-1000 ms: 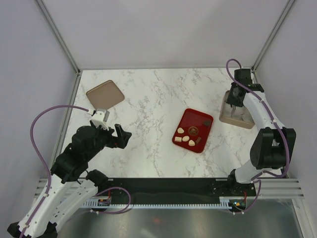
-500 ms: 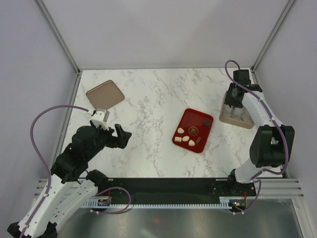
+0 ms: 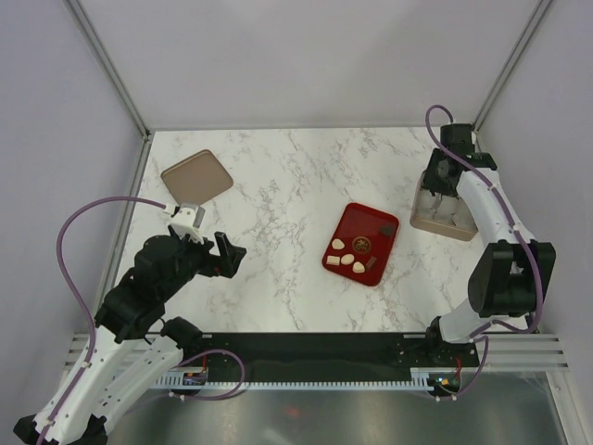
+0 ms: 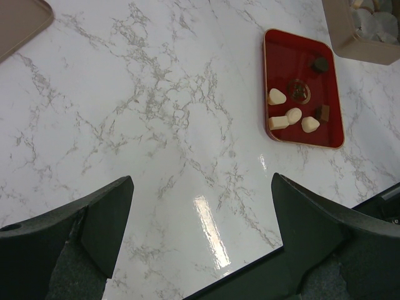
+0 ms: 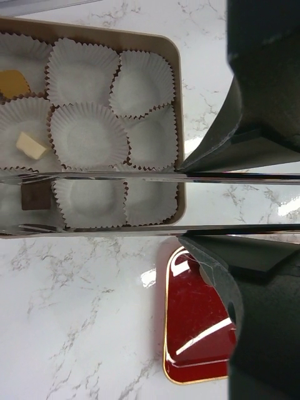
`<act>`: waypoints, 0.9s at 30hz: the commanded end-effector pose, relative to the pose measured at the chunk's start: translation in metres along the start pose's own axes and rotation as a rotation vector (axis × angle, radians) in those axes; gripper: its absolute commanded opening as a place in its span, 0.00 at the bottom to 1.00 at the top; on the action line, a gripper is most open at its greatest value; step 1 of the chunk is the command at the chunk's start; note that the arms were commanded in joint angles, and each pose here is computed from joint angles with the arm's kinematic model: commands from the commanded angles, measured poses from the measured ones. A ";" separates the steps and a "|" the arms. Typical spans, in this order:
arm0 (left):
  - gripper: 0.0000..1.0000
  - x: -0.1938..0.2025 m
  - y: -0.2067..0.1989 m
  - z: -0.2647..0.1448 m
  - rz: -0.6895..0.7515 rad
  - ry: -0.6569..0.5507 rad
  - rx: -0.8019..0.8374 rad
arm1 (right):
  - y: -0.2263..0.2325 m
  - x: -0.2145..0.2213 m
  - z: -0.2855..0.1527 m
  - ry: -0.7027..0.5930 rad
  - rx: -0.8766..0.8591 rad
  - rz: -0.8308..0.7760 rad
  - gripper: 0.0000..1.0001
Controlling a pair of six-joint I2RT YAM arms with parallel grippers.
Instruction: Pack the chocolate
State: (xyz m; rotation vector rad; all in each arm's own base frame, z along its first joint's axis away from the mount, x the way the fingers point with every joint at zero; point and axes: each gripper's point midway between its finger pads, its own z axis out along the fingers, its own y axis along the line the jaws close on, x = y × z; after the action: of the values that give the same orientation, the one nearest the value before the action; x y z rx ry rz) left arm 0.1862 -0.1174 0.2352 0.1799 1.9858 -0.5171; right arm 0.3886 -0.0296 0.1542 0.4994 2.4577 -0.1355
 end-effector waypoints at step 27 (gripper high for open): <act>1.00 -0.005 -0.001 -0.002 -0.027 -0.029 -0.001 | 0.068 0.117 -0.102 0.038 -0.248 -0.289 0.51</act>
State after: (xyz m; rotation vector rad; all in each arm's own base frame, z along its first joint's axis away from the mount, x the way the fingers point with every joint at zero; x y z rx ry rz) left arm 0.1857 -0.1172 0.2361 0.1793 1.9814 -0.5192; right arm 0.2774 0.0941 0.1674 0.0193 2.5375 0.0580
